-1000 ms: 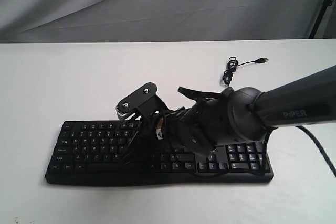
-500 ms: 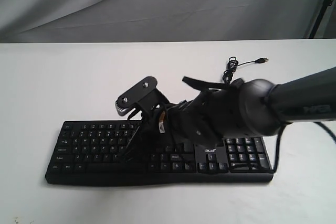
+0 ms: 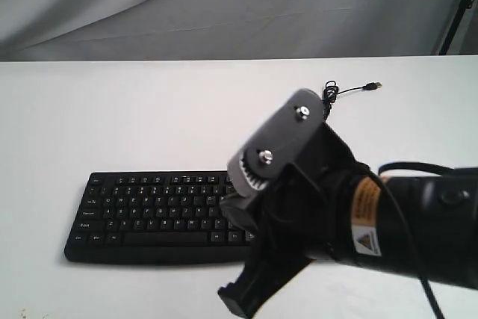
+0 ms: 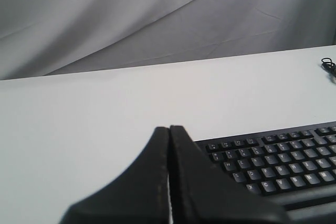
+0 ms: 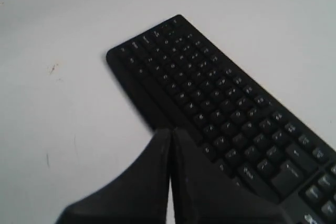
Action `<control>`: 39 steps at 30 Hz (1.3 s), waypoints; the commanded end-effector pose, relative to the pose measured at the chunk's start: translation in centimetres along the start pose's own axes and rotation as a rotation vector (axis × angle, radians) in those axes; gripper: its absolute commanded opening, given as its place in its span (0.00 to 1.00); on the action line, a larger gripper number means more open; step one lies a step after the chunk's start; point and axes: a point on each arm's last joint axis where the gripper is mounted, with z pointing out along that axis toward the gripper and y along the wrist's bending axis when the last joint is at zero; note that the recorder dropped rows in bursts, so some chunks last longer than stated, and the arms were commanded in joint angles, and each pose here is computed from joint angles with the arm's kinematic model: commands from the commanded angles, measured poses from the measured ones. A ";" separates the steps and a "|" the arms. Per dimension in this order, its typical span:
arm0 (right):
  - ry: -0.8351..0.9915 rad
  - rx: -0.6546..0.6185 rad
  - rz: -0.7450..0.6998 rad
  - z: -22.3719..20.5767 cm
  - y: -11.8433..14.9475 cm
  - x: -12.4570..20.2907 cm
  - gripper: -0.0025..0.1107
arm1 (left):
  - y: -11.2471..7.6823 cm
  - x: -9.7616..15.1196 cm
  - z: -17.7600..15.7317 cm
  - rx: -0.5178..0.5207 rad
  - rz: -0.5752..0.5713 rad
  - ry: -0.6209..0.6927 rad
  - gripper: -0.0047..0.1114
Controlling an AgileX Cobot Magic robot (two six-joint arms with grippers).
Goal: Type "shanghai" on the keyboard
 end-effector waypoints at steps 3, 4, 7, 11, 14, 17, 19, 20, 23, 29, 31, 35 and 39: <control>0.024 -0.003 0.029 -1.6 0.0 2.6 0.02 | 0.0 0.1 0.0 0.004 -0.001 -0.004 0.04; 0.018 -0.003 0.033 -2.2 0.0 3.1 0.02 | 0.0 0.1 0.0 0.004 -0.001 -0.004 0.04; 0.001 -0.004 0.033 -3.4 -0.1 4.1 0.02 | 0.0 0.1 0.0 0.004 -0.001 -0.004 0.04; -0.020 0.051 0.073 -5.9 -1.3 7.9 0.02 | 0.0 0.1 0.0 0.004 -0.001 -0.004 0.04; -0.135 0.175 0.154 -7.7 -3.2 10.3 0.02 | 0.0 0.1 0.0 0.004 -0.001 -0.004 0.04; -0.322 0.289 0.196 -10.1 -4.0 11.9 0.02 | 0.0 0.1 0.0 0.004 -0.001 -0.004 0.04; -0.400 0.335 0.203 -11.2 -4.0 12.7 0.02 | 0.0 0.1 0.0 0.004 -0.001 -0.004 0.04; -0.440 0.353 0.203 -11.7 -3.9 13.1 0.02 | 0.0 0.1 0.0 0.004 -0.001 -0.004 0.04; -0.533 0.416 0.208 -12.6 -3.8 14.5 0.02 | 0.0 0.1 0.0 0.004 -0.001 -0.004 0.04; -0.591 0.494 0.208 -14.1 -3.3 15.6 0.02 | 0.0 0.1 0.0 0.004 -0.001 -0.004 0.04; -0.547 0.496 0.211 -13.9 -3.3 16.0 0.02 | 0.0 0.1 0.0 0.004 -0.001 -0.004 0.04; -0.517 0.505 0.198 -13.8 -3.4 16.2 0.02 | 0.0 0.1 0.0 0.004 -0.001 -0.004 0.04; -0.507 0.505 0.201 -13.8 -3.4 16.3 0.02 | 0.0 0.1 0.0 0.004 -0.001 -0.004 0.04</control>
